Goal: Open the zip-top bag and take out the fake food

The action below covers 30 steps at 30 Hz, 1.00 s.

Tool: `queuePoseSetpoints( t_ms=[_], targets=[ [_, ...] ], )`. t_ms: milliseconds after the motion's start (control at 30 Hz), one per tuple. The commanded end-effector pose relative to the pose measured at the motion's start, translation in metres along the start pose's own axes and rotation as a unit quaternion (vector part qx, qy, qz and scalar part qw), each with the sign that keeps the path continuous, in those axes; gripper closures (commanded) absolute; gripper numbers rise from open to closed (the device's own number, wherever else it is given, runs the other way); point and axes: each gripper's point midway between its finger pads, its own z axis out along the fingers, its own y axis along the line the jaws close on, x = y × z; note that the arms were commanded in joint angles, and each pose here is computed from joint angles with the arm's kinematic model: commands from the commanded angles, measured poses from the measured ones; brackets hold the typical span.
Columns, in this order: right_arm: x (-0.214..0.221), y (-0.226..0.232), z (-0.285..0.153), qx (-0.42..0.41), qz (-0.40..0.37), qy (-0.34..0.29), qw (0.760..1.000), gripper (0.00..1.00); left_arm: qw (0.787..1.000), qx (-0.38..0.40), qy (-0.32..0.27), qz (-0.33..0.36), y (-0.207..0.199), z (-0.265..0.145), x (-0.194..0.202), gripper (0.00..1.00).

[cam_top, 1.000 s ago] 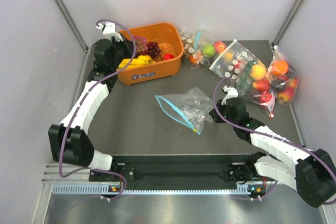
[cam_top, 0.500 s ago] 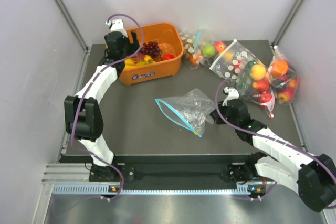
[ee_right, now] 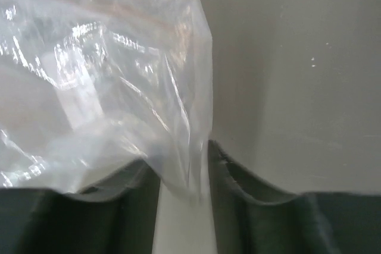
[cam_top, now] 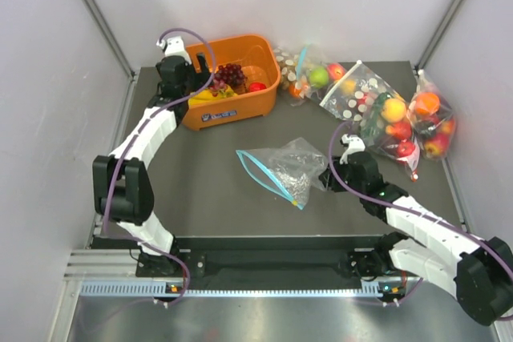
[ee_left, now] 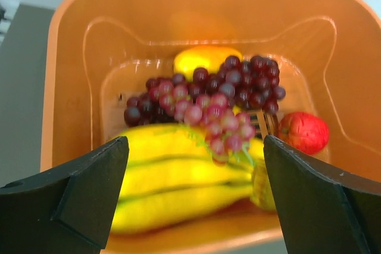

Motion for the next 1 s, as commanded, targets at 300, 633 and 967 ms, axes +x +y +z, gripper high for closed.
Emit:
queuePoseSetpoints(
  t_ms=[300, 633, 967],
  targets=[
    [-0.047, -0.006, -0.036, 0.040, -0.022, -0.056, 0.997, 0.01, 0.998, 0.055, 0.026, 0.010, -0.035, -0.099, 0.022, 0.01],
    [-0.101, -0.008, -0.103, 0.074, -0.033, -0.145, 0.986, 0.00, 0.996, 0.084, 0.034, -0.009, -0.032, -0.190, 0.019, 0.01],
    [-0.131, -0.009, -0.146, 0.087, -0.030, -0.206, 0.974, 0.00, 0.995, 0.073, 0.057, 0.021, -0.017, -0.224, 0.015, 0.01]
  ],
)
